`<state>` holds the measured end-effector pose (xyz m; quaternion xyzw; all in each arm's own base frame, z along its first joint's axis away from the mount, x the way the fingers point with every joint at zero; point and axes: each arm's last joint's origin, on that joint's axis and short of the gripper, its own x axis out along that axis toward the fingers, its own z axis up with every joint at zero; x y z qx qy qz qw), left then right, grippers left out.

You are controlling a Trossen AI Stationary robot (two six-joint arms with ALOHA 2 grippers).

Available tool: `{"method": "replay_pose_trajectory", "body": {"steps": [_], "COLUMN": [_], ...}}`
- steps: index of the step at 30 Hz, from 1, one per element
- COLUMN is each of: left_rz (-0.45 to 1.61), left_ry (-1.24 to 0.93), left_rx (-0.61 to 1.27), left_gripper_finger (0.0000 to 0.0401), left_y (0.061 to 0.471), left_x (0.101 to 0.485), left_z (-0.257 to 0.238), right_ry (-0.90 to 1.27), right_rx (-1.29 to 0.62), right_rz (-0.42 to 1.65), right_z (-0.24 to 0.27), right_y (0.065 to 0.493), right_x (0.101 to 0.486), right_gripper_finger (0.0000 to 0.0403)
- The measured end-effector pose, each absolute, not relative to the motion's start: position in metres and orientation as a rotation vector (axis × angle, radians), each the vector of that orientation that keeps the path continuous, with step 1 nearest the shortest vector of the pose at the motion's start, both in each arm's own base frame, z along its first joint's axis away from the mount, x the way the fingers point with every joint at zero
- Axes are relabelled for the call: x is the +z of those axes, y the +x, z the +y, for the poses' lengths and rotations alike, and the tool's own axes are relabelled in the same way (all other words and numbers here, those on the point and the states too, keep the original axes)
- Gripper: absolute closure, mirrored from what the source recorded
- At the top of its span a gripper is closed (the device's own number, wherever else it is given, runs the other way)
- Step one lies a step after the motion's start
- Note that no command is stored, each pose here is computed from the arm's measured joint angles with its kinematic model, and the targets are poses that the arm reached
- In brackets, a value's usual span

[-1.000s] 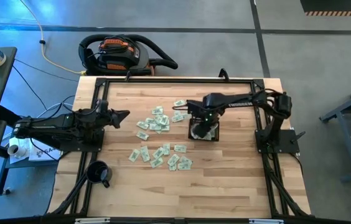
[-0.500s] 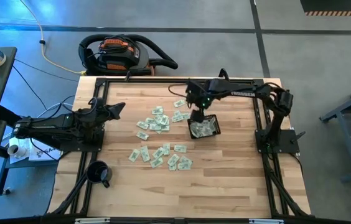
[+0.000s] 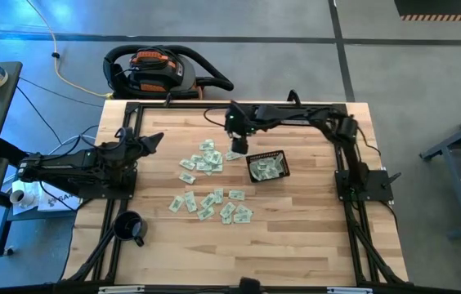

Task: Pick and place Stevia / Truvia into bins
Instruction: Put the green stevia packet into the black bin

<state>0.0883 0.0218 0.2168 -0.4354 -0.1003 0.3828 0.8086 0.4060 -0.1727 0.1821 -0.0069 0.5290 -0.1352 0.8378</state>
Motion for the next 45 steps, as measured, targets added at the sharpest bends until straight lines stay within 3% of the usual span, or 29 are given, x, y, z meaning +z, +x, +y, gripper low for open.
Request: {"method": "replay_pose_trajectory", "body": {"steps": [4, 13, 30, 34, 42, 45], "left_rz": [-0.23, -0.209, -0.177, -0.177, -0.172, -0.166], "left_ry": [-0.944, -0.95, -0.893, -0.891, -0.884, -0.87], "left_rx": [0.798, 0.769, 0.773, 0.773, 0.772, 0.771], "left_gripper_finger": [0.029, 0.029, 0.029, 0.029, 0.029, 0.029], "left_y": [0.089, 0.09, 0.089, 0.089, 0.089, 0.089], "left_x": [0.219, 0.219, 0.218, 0.218, 0.218, 0.218], "left_z": [0.022, 0.021, 0.021, 0.021, 0.021, 0.021], "right_ry": [0.115, 0.092, 0.093, 0.122, 0.196, 0.181], "right_rx": [-0.264, -0.228, -0.187, -0.185, -0.209, -0.234], "right_rz": [1.18, 1.294, 1.429, 1.455, 1.481, 1.54], "right_z": [-0.186, -0.212, -0.223, -0.227, -0.235, -0.234], "right_y": [0.418, 0.443, 0.438, 0.434, 0.426, 0.422], "right_x": [0.175, 0.176, 0.147, 0.143, 0.143, 0.145], "right_gripper_finger": [0.0135, 0.0137, 0.0153, 0.0184, 0.0318, 0.0339]}}
